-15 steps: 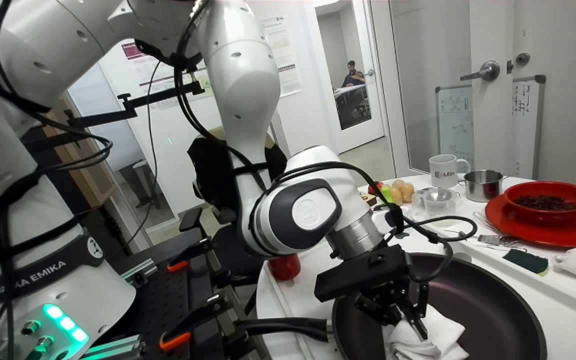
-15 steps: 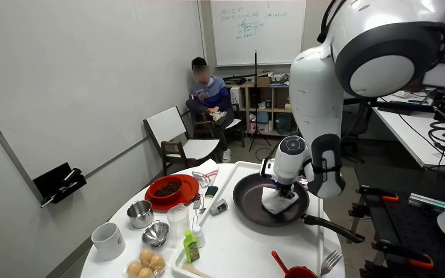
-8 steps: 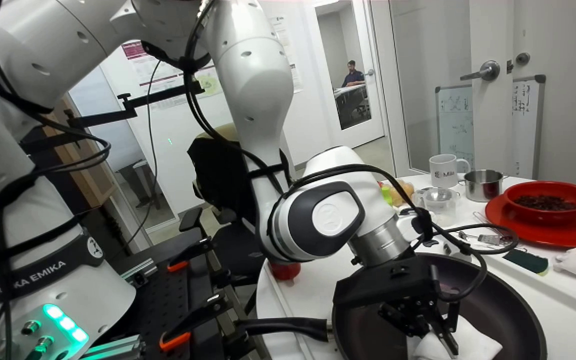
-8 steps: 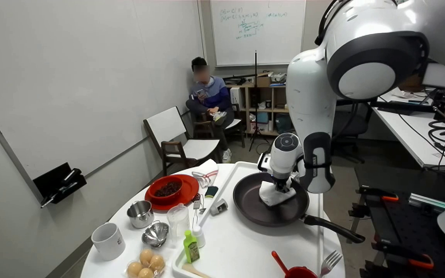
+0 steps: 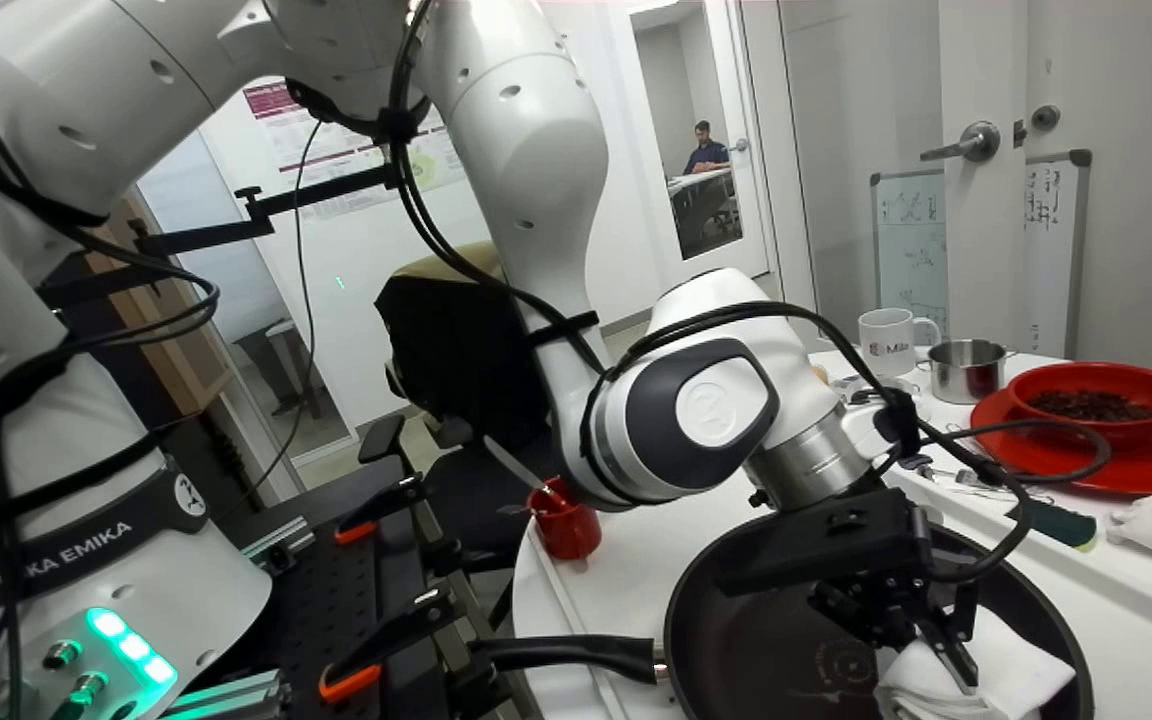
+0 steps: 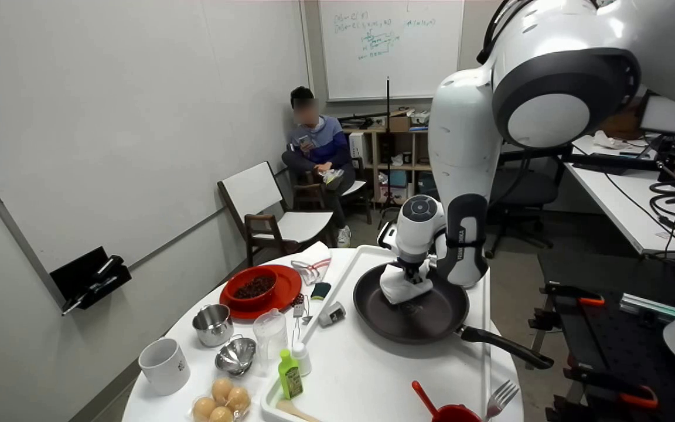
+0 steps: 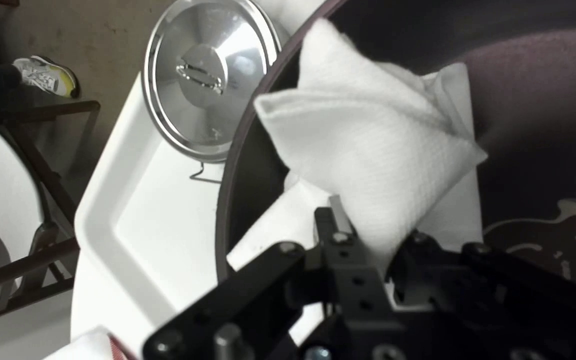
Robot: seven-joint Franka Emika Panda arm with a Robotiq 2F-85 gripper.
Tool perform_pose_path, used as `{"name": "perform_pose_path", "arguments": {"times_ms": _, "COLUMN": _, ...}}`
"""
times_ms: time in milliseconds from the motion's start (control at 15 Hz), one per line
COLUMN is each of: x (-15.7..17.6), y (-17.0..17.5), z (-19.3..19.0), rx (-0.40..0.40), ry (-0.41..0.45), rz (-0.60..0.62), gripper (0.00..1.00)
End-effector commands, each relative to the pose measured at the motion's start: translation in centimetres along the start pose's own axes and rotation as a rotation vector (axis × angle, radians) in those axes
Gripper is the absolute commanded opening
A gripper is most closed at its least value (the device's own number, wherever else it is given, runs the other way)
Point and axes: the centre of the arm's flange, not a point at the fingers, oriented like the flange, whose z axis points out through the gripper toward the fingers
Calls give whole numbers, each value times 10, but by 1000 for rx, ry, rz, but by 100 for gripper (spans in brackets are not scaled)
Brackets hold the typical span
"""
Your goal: Use the cloth to wipe the frying pan.
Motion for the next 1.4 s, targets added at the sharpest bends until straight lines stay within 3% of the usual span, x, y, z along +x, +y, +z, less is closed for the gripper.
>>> {"name": "perform_pose_path", "arguments": {"times_ms": 0, "x": 15, "y": 3, "z": 5, "rx": -11, "ry": -2, "rz": 33, "gripper": 8}}
{"name": "perform_pose_path", "arguments": {"times_ms": 1333, "x": 68, "y": -50, "z": -20, "rx": -3, "ry": 79, "rz": -14, "gripper": 8}}
